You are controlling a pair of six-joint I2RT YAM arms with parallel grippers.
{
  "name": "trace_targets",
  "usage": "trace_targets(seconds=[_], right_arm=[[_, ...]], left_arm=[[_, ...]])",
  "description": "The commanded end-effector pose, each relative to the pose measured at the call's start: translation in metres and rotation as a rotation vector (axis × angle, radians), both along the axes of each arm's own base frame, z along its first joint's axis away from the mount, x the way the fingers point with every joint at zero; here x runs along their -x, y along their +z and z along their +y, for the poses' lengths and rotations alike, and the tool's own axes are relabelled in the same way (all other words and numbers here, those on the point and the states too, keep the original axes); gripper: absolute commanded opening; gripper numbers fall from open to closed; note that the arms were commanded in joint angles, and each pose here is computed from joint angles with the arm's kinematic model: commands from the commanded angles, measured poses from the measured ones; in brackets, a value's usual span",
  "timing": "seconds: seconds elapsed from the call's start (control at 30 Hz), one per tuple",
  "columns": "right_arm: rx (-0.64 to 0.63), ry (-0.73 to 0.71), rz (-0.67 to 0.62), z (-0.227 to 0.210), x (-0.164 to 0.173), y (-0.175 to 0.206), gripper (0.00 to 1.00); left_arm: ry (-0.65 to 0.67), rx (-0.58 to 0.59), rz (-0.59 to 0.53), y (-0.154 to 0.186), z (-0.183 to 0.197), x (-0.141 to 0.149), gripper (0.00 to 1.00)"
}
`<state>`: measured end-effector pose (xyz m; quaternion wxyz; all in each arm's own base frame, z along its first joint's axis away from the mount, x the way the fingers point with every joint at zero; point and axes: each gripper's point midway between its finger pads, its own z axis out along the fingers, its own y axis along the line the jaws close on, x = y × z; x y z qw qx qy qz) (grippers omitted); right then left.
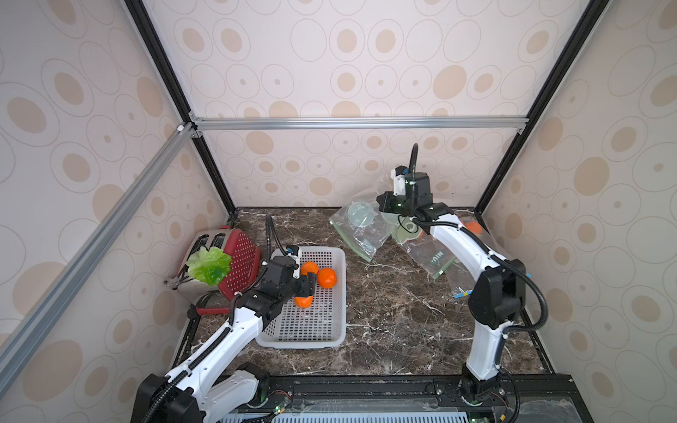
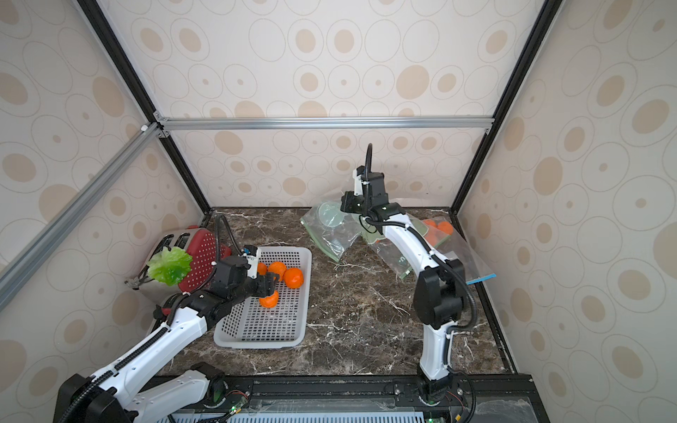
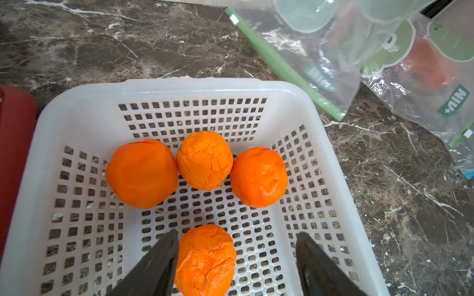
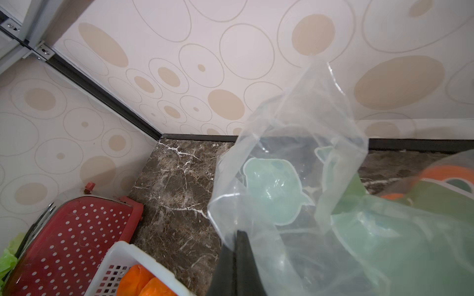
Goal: Open the zip-top bag and take out the orange
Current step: Place the zipper food storage bag at the center of the board.
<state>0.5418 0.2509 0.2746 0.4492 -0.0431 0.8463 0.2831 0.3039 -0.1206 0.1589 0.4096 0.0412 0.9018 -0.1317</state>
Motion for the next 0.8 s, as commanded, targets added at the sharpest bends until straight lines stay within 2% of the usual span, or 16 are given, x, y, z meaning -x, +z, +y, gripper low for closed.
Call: trace_targets(seconds=[0.0,0.07,0.17,0.2,0.23,0.33,0.4,0.53,0.6,0.67,0.77], right_arm=[[0.039,-0.001,0.042,0.000,-0.007,-0.014,0.00],[0.049,-0.009,0.041,0.000,-0.008,-0.020,0.03],[0.085,-0.012,0.051,-0.004,-0.007,-0.027,0.46],[0.104,-0.011,0.048,-0.006,-0.005,-0.026,0.53],[0.126,-0.008,0.040,-0.009,-0.002,-0.023,0.56],[0.201,-0.004,-0.003,-0.023,0.011,-0.005,0.59],[0.253,-0.056,-0.009,-0.044,0.025,0.006,0.59],[0.301,-0.165,0.023,-0.100,0.075,0.003,0.58],[0.281,-0.265,0.063,-0.141,0.101,-0.010,0.57],[0.195,-0.410,0.138,-0.190,0.129,-0.033,0.55],[0.116,-0.547,0.172,-0.233,0.167,-0.057,0.56]], left_arm=[[0.000,0.029,-0.016,0.007,0.000,0.000,0.73],[-0.002,0.031,-0.013,0.006,-0.001,0.001,0.73],[-0.011,0.041,-0.013,0.005,-0.004,0.000,0.74],[-0.019,0.044,-0.011,0.005,-0.005,-0.001,0.74],[-0.027,0.048,-0.013,0.006,-0.007,-0.001,0.74],[-0.042,0.063,-0.017,0.008,-0.011,-0.001,0.77],[-0.050,0.073,-0.025,0.009,-0.012,0.001,0.79],[-0.028,0.079,-0.063,0.016,-0.006,0.004,0.81],[0.036,0.055,-0.088,0.018,0.007,0.006,0.81],[0.101,0.032,-0.133,0.024,0.023,0.009,0.86],[0.173,-0.002,-0.163,0.027,0.040,0.014,0.93]])
